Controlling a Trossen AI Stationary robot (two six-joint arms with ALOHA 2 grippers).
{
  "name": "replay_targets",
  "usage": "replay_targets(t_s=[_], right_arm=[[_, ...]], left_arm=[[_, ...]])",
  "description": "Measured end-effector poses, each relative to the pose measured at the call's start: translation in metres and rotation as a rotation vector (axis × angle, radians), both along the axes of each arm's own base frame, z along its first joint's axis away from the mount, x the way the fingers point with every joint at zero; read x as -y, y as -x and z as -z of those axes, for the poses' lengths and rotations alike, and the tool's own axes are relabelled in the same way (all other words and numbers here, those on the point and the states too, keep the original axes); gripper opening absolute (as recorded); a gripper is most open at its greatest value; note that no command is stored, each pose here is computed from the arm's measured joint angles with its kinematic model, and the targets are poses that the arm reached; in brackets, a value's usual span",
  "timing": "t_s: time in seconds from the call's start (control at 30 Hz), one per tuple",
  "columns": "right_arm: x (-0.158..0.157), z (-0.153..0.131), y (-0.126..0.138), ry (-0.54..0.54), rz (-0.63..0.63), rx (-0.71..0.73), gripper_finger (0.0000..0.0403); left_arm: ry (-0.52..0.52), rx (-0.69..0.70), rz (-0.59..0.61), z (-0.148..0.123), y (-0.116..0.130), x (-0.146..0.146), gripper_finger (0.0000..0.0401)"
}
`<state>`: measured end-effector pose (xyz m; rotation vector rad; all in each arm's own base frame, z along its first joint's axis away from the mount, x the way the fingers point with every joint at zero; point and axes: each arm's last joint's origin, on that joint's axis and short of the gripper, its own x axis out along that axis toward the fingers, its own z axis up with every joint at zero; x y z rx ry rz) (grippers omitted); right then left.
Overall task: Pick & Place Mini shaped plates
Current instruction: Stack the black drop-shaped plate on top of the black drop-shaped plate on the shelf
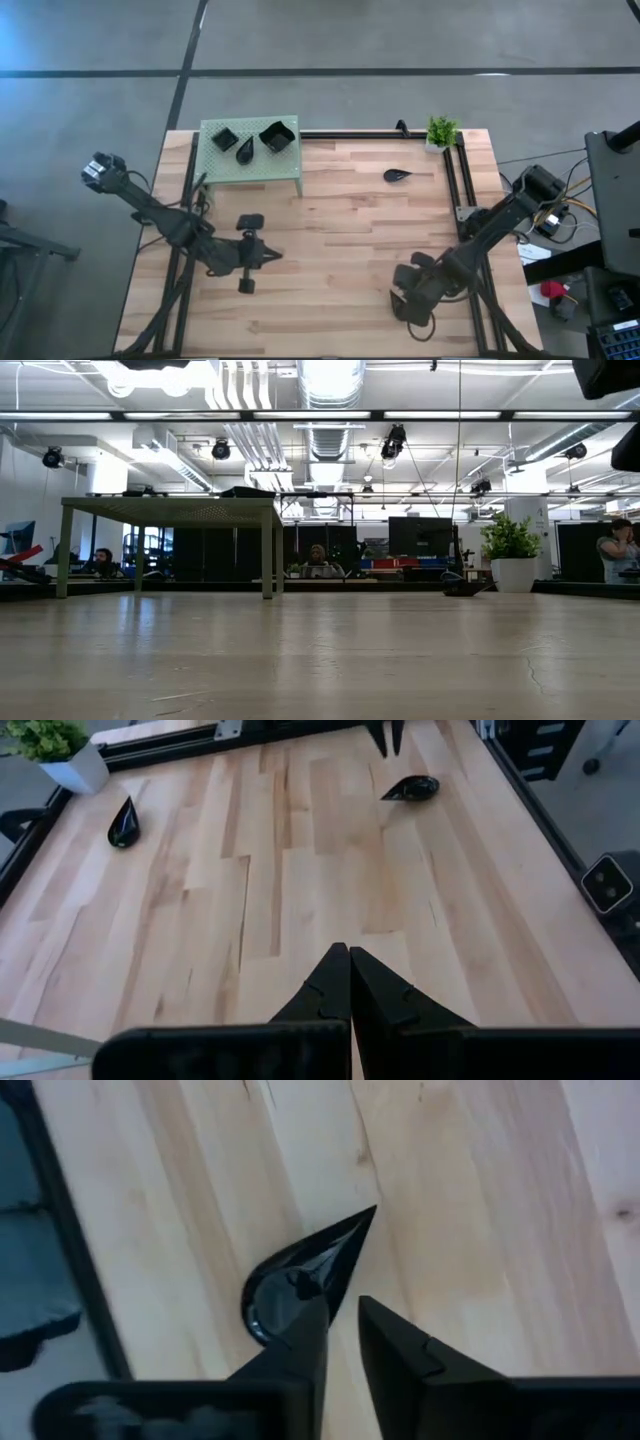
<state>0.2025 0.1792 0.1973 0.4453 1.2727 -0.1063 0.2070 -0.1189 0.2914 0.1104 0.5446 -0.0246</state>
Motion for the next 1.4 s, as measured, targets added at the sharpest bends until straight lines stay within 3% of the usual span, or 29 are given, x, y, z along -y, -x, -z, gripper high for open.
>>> replay_targets(t_s=[0.2,0.33,1.0,1.23,1.4], right_arm=[[-0.003,0.021,-0.005,0.091,-0.054,-0.023,0.0101],[-0.009,0.032,-0.011,0.087,-0.057,-0.021,0.0112],[-0.007,0.052,-0.009,0.04,0.036,-0.045,0.0111],[-0.008,0.06,-0.008,-0.025,0.008,-0.019,0.009],[-0.007,0.062,-0.006,-0.018,0.005,-0.022,0.0027]], left_arm=[[0.004,0.008,0.001,0.0,-0.001,0.001,0.0],[-0.008,0.009,0.008,-0.001,-0.001,0.001,0.0],[-0.015,0.014,0.005,-0.001,-0.001,0.001,0.0],[-0.015,0.014,0.005,-0.001,-0.001,0.001,0.0],[-0.014,0.014,0.005,-0.001,-0.001,0.001,0.0]])
